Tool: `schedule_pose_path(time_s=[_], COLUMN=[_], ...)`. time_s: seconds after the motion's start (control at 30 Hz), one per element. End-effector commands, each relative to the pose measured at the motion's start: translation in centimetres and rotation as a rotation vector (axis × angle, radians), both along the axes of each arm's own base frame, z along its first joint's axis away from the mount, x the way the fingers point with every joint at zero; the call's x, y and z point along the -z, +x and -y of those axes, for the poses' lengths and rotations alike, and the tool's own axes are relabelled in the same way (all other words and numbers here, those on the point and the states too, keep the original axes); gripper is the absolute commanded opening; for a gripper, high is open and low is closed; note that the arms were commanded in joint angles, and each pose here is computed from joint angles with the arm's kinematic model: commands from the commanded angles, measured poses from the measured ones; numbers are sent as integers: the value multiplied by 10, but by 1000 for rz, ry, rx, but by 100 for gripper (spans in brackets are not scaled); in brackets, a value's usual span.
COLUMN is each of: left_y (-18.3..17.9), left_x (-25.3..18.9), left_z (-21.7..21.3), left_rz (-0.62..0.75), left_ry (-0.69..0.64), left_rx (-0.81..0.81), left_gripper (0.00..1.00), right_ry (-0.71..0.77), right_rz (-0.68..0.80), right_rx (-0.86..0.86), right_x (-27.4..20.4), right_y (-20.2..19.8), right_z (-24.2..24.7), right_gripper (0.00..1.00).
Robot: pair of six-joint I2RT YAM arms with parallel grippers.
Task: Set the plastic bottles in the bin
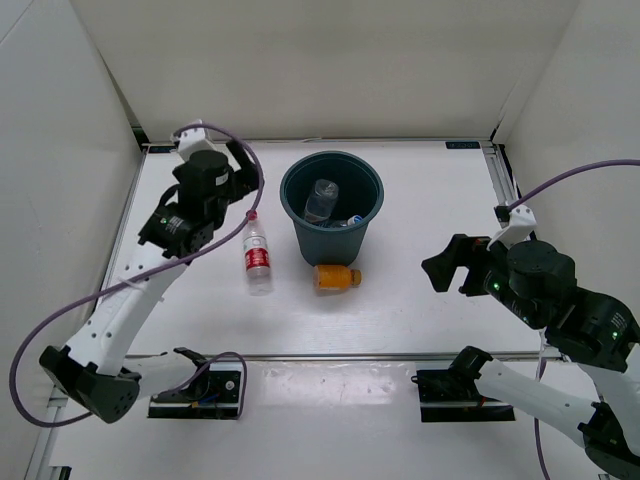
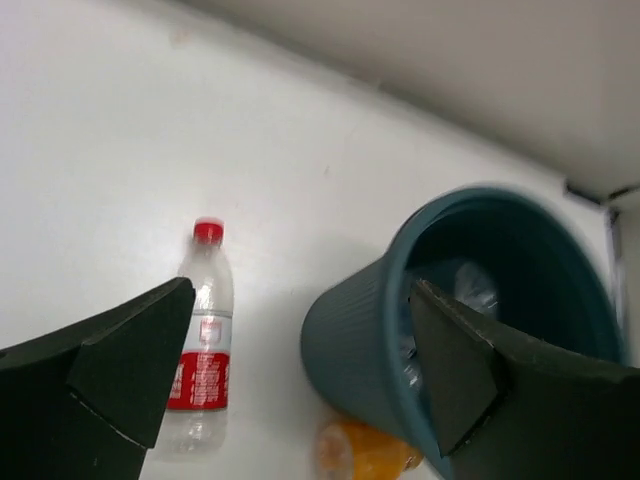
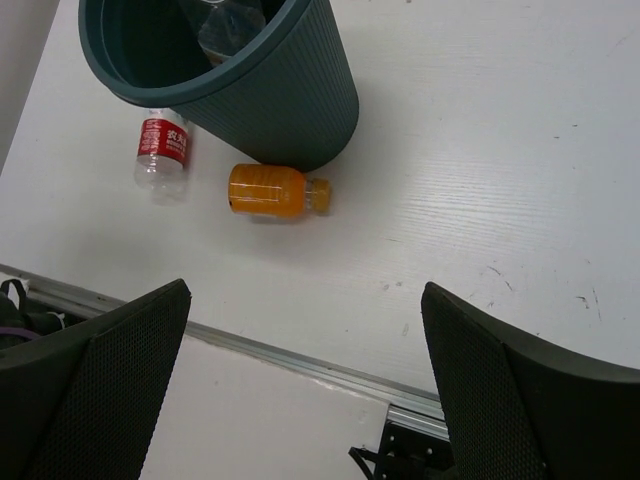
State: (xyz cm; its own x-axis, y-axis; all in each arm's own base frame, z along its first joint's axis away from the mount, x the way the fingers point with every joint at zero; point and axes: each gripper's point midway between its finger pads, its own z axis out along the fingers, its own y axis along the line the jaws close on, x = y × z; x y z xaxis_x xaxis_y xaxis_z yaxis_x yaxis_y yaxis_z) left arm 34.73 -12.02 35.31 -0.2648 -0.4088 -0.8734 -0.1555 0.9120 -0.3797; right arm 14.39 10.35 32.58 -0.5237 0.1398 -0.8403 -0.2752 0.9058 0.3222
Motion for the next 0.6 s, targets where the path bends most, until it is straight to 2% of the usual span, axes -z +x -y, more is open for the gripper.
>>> schedule_pose_path(time_s=[0.0,0.27,0.57], left_y=[5,11,13], left_x=[79,162,246], left_z=[21,-6,-4], left_rz=[-155,-309,-513], left_ry=[-15,-80,-74], left_rx=[158,170,200], left_gripper=[100,100,100], right_ry=[13,12,4], right_rz=[23,10,-8], right_rx=[-26,-42,-59], right_x=[-5,-2,4], right_y=[1,-1,-3], right_z=[-5,-8,-10], right_gripper=[100,100,100])
